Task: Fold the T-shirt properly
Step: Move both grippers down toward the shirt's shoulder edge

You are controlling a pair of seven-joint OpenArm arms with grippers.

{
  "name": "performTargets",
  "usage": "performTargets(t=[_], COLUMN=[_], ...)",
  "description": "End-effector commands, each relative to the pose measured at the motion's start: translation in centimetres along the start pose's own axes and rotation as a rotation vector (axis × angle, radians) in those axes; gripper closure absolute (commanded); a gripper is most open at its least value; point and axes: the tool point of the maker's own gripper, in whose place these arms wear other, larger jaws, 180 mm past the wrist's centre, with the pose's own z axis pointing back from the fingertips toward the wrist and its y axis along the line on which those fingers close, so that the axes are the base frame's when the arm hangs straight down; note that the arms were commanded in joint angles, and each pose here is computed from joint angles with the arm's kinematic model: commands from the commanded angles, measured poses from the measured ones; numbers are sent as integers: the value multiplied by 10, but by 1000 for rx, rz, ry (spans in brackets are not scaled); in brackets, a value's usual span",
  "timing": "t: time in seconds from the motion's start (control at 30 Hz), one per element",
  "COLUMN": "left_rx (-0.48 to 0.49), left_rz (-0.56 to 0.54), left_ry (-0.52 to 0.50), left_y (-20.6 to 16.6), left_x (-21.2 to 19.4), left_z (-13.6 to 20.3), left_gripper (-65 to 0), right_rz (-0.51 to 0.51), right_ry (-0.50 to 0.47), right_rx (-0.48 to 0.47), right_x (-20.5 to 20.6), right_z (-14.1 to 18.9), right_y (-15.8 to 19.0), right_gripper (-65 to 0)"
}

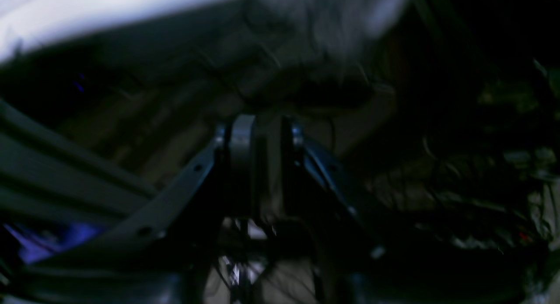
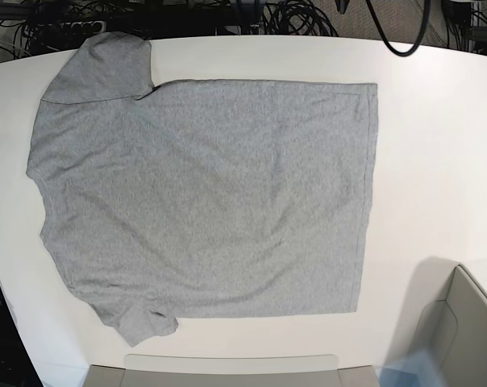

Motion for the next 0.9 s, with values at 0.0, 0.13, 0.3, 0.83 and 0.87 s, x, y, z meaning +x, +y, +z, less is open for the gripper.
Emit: performTargets(t=[0.0, 0.13, 0.3, 0.83, 0.87], left_rx=[-1, 8, 10, 23, 26], left_rz=[-7, -8, -8, -2, -3], left_ry=[-37, -112, -155, -184, -174], left_y=[2, 5, 5, 5, 6], left_x=[10, 29, 39, 50, 49], left_z=[4, -10, -18, -33, -37], left_gripper=[-10, -46, -85, -89, -89], right_rz=[-1, -34, -122, -304, -303], right_ry=[-35, -65, -31, -7, 0], right_rx=[-5, 0, -43, -211, -222], right_x=[13, 36, 55, 96, 96], right_z=[7, 1, -9, -21, -21], right_y=[-2, 7, 4, -110, -118], right_gripper=[-115, -118, -143, -227, -226])
